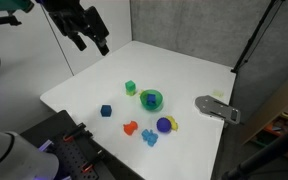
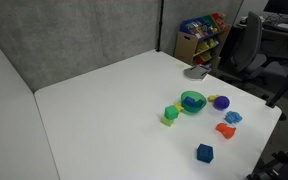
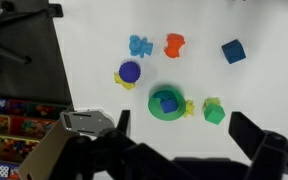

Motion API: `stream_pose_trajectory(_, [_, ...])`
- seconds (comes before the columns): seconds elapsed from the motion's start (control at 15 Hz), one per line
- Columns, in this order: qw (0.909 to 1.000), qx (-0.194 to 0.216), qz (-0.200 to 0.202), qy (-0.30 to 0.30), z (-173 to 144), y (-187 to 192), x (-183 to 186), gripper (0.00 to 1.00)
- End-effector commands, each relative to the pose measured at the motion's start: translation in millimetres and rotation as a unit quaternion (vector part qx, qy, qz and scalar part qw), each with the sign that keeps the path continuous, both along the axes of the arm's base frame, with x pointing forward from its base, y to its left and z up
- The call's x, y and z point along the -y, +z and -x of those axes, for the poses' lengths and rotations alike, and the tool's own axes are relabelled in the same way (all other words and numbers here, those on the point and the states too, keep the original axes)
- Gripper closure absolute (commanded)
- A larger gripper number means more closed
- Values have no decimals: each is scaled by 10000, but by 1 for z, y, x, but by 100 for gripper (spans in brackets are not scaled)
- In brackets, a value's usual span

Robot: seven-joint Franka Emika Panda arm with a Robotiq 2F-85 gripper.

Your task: Put the blue toy in the green bowl

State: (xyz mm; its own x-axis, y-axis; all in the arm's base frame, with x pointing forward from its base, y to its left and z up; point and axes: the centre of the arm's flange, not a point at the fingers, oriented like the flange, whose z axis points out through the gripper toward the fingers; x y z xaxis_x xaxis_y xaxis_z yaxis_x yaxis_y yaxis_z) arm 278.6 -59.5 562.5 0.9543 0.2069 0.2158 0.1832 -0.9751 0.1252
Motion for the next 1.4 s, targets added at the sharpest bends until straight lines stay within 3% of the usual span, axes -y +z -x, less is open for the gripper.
stream_pose_trajectory(0.0, [10000,-26,-23,45,-24,0,-6,0])
stream_pose_trajectory(0.33, [9999,-158,-18,-58,-64,-15,-6,0])
stream_pose_trajectory(0.73, [9969,-636,-309,-343,-109,-69,12,0])
stream_pose_trajectory(1.0, [9917,-955,-655,-560,-122,-114,19,0])
stream_pose_trajectory(1.33, [9859,-1247,-779,-796,-130,-171,20,0])
